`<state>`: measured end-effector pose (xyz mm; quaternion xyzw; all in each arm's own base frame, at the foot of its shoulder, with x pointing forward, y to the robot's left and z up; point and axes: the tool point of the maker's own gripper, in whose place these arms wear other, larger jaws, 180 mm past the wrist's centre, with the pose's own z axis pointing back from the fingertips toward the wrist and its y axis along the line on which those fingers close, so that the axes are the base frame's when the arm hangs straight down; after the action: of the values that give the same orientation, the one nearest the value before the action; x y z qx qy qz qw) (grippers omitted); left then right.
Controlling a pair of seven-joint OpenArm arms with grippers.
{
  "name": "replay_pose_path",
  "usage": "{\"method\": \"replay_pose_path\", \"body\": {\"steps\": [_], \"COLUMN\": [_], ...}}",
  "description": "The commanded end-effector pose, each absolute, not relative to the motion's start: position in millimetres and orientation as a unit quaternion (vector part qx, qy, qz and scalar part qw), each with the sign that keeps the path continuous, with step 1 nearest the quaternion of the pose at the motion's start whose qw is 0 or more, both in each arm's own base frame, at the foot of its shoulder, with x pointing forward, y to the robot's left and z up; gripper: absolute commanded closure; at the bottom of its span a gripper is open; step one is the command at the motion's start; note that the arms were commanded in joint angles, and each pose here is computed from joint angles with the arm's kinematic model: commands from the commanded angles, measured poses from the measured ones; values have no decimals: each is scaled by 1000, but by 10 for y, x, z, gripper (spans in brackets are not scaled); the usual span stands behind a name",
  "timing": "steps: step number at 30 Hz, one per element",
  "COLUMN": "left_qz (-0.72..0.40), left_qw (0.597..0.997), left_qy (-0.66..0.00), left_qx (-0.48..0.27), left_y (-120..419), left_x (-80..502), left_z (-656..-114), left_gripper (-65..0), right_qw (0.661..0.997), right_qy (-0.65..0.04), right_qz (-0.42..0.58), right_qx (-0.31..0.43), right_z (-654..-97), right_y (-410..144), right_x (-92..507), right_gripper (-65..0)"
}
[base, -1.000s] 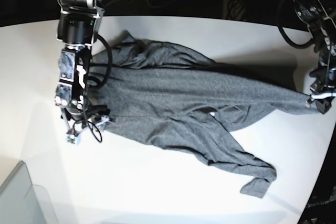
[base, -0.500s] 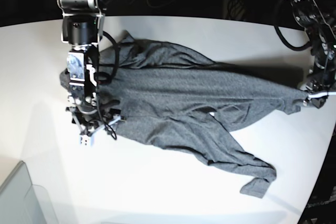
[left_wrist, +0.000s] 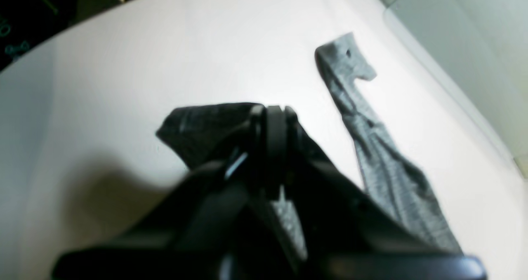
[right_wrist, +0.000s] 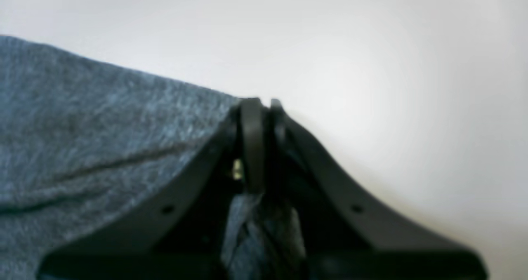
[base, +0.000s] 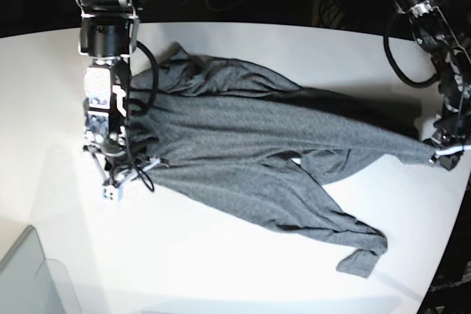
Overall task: Layout the t-shirt on the table in an organized manner, then fold the t-shirt properly
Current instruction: 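Lower the shirt flat with both grippers, spreading it between them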
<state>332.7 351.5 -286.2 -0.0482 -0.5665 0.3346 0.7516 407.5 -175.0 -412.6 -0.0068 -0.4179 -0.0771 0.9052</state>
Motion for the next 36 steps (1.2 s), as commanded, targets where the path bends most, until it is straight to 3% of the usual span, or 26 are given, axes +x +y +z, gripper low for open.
{"method": "replay_pose_path", "body": {"steps": [1, 9, 18, 27, 29, 31, 34, 36], "left_qz": [323, 268, 249, 231, 226, 229, 232, 228], "left_qw": [729, 711, 725, 748, 757, 768, 770, 771], "left_qy": [-601, -645, -630, -613, -604, -591, -586, -587], "left_qx": [-49, -83, -125, -101, -100, -96, -96, -96], "left_y": [3565, 3318, 3041, 2737, 2677, 2671, 2681, 2679], "left_x": [3444, 4047, 4921, 5465, 5554, 5615, 5622, 5583], "left_z": [-2576, -2037, -1994, -2474, -2518, -2570, -2594, -2628], "left_gripper": [-1, -1, -1, -10, -63, -178, -307, -323], "right_qw": [877, 811, 804, 796, 796, 796, 799, 816], "right_qy": [-474, -580, -578, -579, -579, -579, -574, -549], "right_qz": [-75, -69, -138, -175, -177, -178, -178, -181], "right_qx": [-9, -18, -6, -7, -11, -13, -14, -18], "right_z": [-3719, -2708, -2370, -2475, -2470, -2462, -2527, -2754], "right_y": [-1794, -1886, -2293, -2589, -2644, -2671, -2672, -2717], "right_x": [4316, 4693, 5354, 5771, 5775, 5773, 5744, 5626], "right_gripper": [0, 0, 0, 0, 0, -15, -108, -193]}}
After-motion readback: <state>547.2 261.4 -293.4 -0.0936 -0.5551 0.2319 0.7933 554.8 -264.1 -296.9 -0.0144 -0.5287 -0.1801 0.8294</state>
